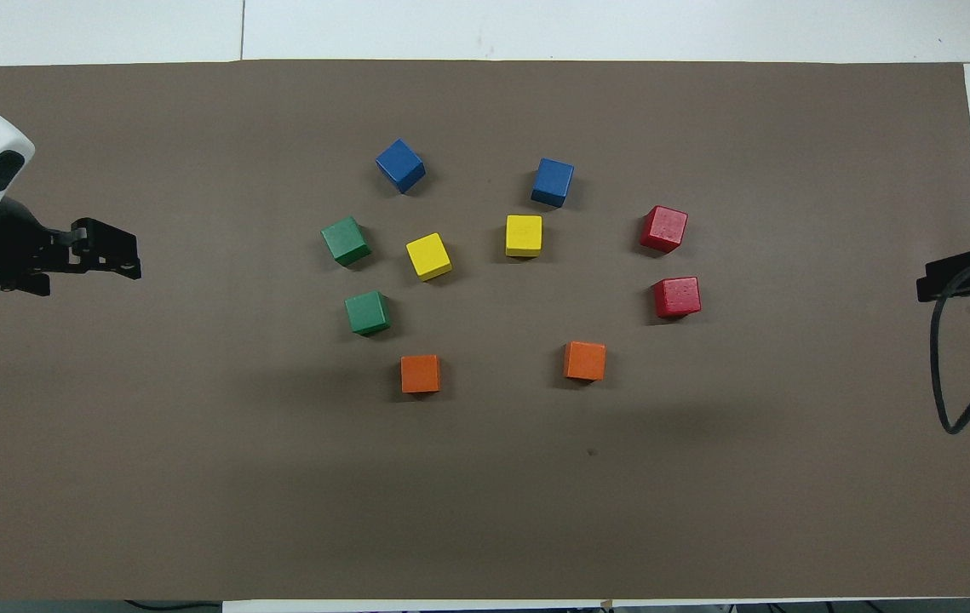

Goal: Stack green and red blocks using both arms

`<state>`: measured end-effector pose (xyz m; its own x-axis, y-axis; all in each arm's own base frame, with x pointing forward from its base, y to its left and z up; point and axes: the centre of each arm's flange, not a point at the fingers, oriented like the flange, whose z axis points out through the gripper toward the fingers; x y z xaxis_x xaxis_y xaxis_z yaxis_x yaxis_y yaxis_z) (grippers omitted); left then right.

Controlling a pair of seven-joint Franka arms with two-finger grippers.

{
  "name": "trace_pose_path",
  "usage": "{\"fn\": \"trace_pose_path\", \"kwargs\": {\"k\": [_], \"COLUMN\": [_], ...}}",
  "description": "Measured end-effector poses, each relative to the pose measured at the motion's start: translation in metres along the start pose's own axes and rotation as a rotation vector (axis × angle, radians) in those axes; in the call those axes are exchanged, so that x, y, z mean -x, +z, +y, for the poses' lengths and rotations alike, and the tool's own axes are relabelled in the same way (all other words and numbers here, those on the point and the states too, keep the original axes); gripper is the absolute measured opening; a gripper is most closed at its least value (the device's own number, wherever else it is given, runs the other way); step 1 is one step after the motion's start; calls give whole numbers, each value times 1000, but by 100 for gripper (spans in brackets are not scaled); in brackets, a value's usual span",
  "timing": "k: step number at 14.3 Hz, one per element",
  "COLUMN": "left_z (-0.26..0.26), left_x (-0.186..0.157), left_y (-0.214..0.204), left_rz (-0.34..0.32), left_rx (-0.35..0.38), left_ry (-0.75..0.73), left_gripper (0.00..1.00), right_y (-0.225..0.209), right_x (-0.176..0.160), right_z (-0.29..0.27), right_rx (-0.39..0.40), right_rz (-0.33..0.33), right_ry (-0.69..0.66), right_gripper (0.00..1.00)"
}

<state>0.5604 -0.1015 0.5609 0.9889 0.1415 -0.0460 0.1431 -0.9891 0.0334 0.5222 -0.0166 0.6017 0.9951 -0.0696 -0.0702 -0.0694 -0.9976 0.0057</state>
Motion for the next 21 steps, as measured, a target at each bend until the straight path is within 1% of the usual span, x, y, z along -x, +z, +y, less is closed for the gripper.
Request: {"fn": "trace_pose_path", "kwargs": {"k": [4,6,9,11,14,15,17,21], "left_z": [49,71,93,110,130,141,161,161], "left_x": [-8,-11,-18,-24,-32,-36,-42,-60], "left_y": [41,62,94,119,162,176,197,214], "left_rz": [-7,-2,9,11,-17,-12,5,50], "left_rx": [4,8,18,24,6,-6,-4,19], "left_ry": [-37,-55,-101,-131,-214,-235,-249,-265], "left_gripper": [100,100,100,100,100,100,100,100], "right_y": [34,54,90,116,148,158,177,211], "right_x": [-6,-13,-32,-39,-50,-52,-57,-59], "right_z": [-76,-94,-99,-106,-122,-128,-136,-135], "right_rx": [1,0,-6,-5,-2,-2,-5,-5], "right_rz": [44,51,74,65,50,48,55,53], "right_ry": [27,18,15,6,-2,2,5,7], "right_gripper": [100,100,100,100,100,100,100,100]}}
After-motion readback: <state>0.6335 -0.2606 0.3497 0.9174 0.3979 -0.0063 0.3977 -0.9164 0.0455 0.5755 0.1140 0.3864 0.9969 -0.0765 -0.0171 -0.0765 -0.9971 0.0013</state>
